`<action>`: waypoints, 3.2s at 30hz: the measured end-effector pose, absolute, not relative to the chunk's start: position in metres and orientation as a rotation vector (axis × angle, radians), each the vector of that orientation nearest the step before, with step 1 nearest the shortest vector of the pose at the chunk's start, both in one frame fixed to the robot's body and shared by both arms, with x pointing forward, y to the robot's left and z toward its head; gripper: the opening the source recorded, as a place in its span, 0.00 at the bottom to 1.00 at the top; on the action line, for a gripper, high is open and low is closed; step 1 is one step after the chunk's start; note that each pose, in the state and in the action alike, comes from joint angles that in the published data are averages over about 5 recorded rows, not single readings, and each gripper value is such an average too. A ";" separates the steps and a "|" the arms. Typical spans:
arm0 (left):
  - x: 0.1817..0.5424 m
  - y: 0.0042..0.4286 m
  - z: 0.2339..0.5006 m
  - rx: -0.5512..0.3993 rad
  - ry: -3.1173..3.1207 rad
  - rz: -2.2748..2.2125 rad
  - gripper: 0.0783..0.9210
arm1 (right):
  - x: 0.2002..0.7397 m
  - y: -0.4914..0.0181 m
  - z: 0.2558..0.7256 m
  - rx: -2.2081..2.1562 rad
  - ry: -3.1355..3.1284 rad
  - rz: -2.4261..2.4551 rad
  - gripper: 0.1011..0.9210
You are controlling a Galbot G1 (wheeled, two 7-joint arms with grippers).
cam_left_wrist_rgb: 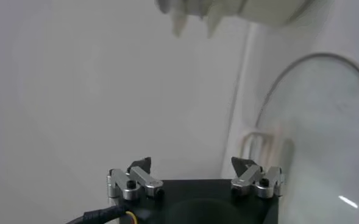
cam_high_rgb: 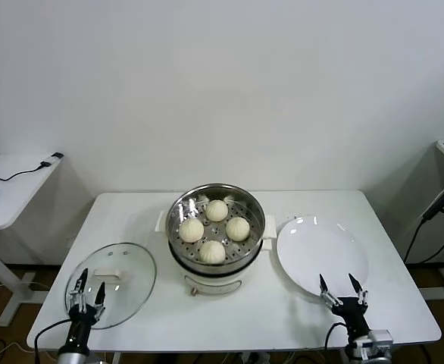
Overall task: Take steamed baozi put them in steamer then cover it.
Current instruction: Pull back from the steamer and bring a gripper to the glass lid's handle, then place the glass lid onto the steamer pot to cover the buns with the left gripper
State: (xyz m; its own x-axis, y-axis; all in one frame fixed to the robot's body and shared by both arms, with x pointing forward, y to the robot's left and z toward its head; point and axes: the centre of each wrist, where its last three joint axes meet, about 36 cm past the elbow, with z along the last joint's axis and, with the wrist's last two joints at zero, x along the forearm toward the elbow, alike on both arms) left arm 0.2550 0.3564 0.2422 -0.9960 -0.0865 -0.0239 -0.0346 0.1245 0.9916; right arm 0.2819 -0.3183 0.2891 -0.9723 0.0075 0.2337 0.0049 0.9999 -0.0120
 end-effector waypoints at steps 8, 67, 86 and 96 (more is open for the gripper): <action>0.271 0.363 0.225 0.090 -2.211 -2.146 0.88 | 0.273 -0.320 0.289 -0.044 -2.906 0.018 0.88; 0.328 0.384 0.348 0.297 -2.180 -2.102 0.06 | 0.270 -0.312 0.290 -0.064 -2.909 0.131 0.88; 0.361 0.230 0.458 0.226 -2.259 -2.051 0.06 | 0.274 -0.303 0.300 -0.067 -2.913 0.196 0.88; 0.360 0.130 0.465 0.150 -2.306 -2.049 0.06 | 0.270 -0.305 0.296 -0.078 -2.914 0.204 0.88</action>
State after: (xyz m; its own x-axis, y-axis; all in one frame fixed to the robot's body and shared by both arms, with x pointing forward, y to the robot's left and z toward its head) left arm 0.3603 0.1298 0.4648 -0.9939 -0.1078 -0.0243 -0.0368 0.1155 0.9926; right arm 0.2698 -0.3047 0.2960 -0.9746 0.0678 0.2136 0.0374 0.9890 -0.1431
